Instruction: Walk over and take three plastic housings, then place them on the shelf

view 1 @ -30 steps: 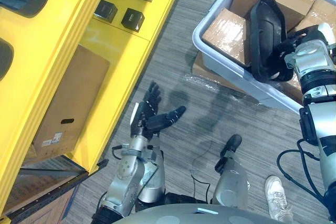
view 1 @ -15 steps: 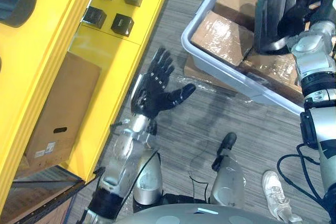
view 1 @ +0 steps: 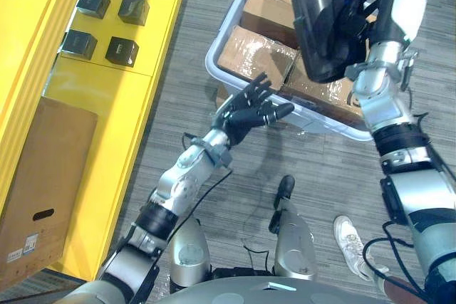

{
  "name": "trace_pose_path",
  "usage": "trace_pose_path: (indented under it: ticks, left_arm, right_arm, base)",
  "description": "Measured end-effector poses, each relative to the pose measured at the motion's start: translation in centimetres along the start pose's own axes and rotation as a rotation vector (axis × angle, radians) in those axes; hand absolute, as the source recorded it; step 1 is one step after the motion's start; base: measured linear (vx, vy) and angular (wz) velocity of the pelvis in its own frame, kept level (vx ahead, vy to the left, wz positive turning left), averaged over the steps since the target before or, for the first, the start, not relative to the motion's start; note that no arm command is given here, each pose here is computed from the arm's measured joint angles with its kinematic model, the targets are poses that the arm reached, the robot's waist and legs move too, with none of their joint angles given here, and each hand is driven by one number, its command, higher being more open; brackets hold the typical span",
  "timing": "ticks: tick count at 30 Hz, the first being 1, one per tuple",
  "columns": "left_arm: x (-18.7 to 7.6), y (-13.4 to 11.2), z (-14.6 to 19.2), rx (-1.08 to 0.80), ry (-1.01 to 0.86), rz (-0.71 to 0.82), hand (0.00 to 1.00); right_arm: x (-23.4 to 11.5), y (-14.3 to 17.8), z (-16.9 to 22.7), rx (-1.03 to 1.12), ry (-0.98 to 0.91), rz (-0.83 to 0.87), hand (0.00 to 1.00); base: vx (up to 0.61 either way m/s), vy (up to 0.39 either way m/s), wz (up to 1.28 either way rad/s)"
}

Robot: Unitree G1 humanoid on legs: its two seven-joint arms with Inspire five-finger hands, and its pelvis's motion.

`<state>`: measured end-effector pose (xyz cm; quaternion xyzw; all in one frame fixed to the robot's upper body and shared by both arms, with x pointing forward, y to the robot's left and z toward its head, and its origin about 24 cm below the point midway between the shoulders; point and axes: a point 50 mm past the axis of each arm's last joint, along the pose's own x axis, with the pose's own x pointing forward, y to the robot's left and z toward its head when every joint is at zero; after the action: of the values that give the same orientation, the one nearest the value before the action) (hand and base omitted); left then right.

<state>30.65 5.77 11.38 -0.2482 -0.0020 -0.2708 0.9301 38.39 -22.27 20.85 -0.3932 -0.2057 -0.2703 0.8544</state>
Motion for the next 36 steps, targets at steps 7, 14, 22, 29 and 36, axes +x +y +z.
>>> trace_pose_path:
  ticks: [7, 14, 22, 29, 36]
  left_arm:
    - [1.7, -0.3, 1.6, -0.045, -0.136, 0.121, 1.00]
    - [1.7, 1.3, 0.8, 0.067, -0.114, 0.305, 1.00]
    - [1.7, 2.5, 0.9, 0.091, -0.134, 0.439, 0.00]
    - [1.5, 3.3, 0.3, 0.007, -0.149, 0.473, 0.00]
    - [0.4, 4.4, -1.0, -0.122, -0.129, 0.500, 0.00]
  right_arm:
    - [-5.6, 5.9, 2.6, 0.213, 0.003, 0.160, 0.00]
    - [-7.7, 7.8, 5.0, 0.284, -0.069, 0.241, 0.00]
    - [-8.7, 8.3, 6.3, 0.344, -0.091, 0.255, 0.00]
    - [-10.1, 8.1, 6.2, 0.379, -0.089, 0.252, 0.00]
    - [-12.4, 8.1, 6.1, 0.422, -0.110, 0.254, 0.00]
  base:
    - [0.02, -0.002, -0.15]
    - [0.00, 0.000, 0.00]
    - [0.00, 0.000, 0.02]
    - [0.00, 0.000, 0.00]
    - [0.00, 0.001, -0.01]
